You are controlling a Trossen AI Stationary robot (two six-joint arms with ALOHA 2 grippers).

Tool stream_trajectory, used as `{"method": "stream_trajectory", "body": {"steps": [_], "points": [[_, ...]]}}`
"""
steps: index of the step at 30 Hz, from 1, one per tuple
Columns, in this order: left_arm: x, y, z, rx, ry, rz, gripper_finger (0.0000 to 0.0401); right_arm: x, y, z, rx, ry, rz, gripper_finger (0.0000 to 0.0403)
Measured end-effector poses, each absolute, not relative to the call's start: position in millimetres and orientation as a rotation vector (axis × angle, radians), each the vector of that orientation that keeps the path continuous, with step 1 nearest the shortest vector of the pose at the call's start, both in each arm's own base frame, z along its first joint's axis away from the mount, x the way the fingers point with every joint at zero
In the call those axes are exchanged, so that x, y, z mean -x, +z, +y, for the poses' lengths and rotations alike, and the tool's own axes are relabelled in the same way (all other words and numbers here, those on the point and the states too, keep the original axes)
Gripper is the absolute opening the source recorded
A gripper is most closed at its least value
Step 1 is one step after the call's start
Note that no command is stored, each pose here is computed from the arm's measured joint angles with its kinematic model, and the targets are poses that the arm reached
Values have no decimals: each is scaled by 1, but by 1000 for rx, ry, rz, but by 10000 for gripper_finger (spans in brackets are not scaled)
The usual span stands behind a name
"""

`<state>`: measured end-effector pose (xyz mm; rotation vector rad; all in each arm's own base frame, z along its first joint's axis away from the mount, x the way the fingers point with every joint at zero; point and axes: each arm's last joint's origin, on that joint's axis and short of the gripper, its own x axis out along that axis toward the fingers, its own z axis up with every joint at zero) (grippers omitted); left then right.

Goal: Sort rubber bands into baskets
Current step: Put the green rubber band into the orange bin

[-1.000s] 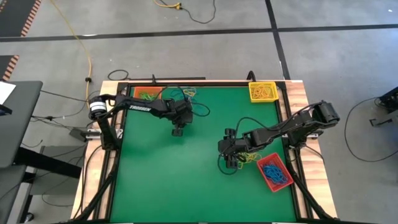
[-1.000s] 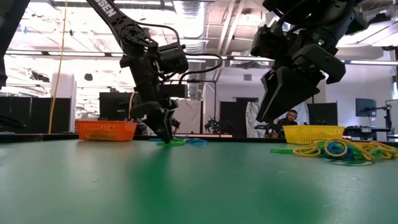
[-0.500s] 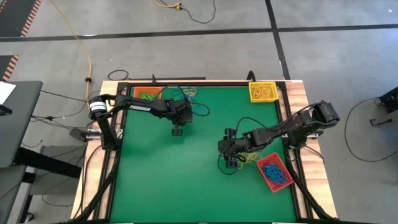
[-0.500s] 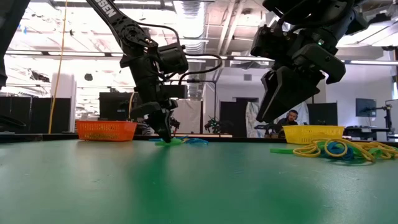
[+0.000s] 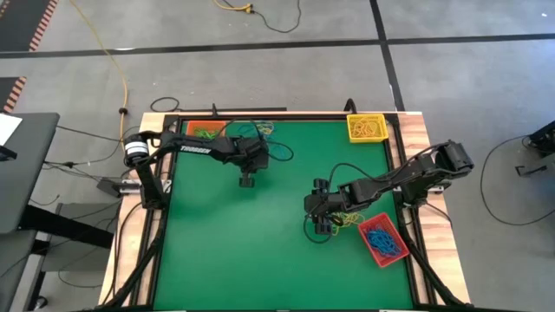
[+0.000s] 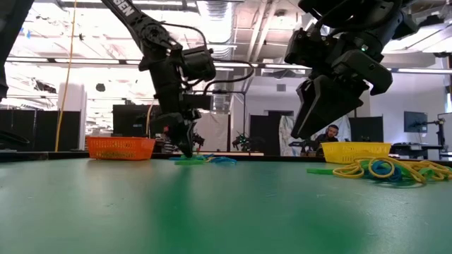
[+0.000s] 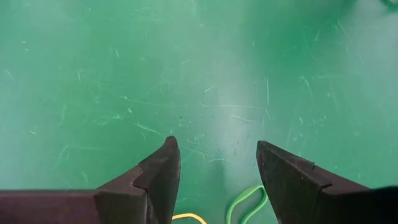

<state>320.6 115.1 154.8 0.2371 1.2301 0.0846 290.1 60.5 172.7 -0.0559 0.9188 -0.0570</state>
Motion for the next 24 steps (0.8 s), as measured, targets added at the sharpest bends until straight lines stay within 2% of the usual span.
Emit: {"method": "stream_trajectory", "body": {"steps": [13,19,24], "points": [[-353,215,82,-311,-20,1223,0,-304,184,56,117,-27,742,239],[-352,241,71,-411,44,1328,0,-308,187,48,124,-63,703,239],[-334,250,78,-413,124,1441,0,-308,187,48,123,-65,703,239]]}}
